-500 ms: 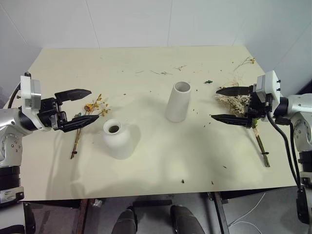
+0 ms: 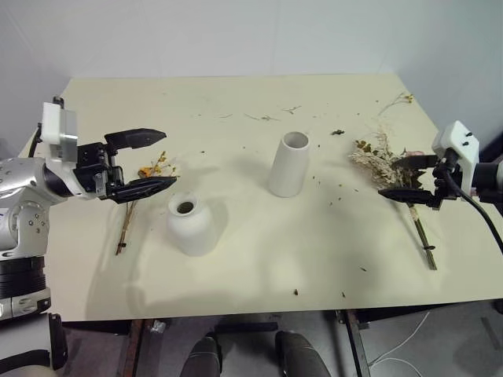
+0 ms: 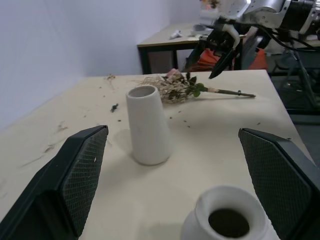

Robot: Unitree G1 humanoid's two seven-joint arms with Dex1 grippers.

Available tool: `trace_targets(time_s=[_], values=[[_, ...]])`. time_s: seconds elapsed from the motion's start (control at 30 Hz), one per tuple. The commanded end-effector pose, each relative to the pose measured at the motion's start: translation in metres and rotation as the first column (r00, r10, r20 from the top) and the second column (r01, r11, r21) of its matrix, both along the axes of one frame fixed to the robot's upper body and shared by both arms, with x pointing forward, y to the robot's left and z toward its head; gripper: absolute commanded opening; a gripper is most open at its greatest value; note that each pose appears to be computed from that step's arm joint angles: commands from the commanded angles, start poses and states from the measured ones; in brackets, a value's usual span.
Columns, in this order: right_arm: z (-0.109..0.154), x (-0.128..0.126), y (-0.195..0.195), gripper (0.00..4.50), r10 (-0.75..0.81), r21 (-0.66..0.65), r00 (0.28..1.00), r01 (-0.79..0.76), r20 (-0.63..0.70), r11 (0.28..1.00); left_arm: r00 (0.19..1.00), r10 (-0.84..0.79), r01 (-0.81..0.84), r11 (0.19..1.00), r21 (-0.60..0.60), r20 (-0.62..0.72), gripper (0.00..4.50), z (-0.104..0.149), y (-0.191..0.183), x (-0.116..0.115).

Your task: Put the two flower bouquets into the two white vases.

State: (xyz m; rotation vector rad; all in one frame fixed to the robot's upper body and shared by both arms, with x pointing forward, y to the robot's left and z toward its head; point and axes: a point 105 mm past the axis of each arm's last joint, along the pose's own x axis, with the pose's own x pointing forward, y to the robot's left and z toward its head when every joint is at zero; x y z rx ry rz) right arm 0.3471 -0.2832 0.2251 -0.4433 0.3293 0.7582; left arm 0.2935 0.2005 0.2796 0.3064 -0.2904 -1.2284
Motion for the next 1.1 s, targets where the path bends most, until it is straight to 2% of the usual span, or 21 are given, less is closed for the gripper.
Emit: trace_targets(time_s=[0.03,0.1,0.13,0.37,0.5,0.67,0.8,0.9,1.1], values=[[0.009,-0.002,-0.017,4.5,-0.107,-0.004,0.994,0.107,-0.035,0.994,0.999,-0.019,0.018,1.0,0.014,0.049,4.47,0.013,-0.005,-0.01],[0.004,0.0,-0.027,4.5,-0.174,-0.022,0.983,0.173,-0.063,0.985,0.999,-0.019,0.019,1.0,0.011,0.05,4.47,0.015,-0.007,-0.012],[-0.004,0.001,-0.036,4.5,-0.228,-0.072,0.969,0.221,-0.095,0.973,0.999,-0.02,0.02,1.0,0.01,0.05,4.47,0.015,-0.008,-0.012],[-0.029,0.012,-0.072,4.5,-0.49,-0.148,0.84,0.468,-0.233,0.871,0.999,-0.021,0.022,1.0,-0.005,0.029,4.47,0.01,-0.016,-0.024],[-0.047,0.011,-0.081,4.5,-0.53,-0.2,0.796,0.491,-0.293,0.848,1.0,-0.005,0.005,1.0,-0.007,0.012,4.47,0.008,-0.015,-0.031],[-0.064,0.014,-0.073,4.5,-0.531,-0.178,0.753,0.504,-0.389,0.845,1.0,0.016,-0.016,1.0,-0.021,0.005,4.47,0.008,-0.014,-0.037],[-0.073,0.013,-0.075,4.5,-0.545,-0.228,0.734,0.496,-0.404,0.838,1.0,0.019,-0.019,1.0,-0.02,0.003,4.47,0.009,-0.014,-0.039],[-0.076,0.016,-0.075,3.86,-0.549,-0.241,0.737,0.494,-0.395,0.836,1.0,0.021,-0.02,1.0,-0.022,0.007,4.5,0.01,-0.014,-0.039],[-0.072,0.021,-0.069,1.82,-0.525,-0.197,0.753,0.489,-0.397,0.85,1.0,0.0,0.0,1.0,-0.01,0.001,4.5,0.01,-0.014,-0.039]])
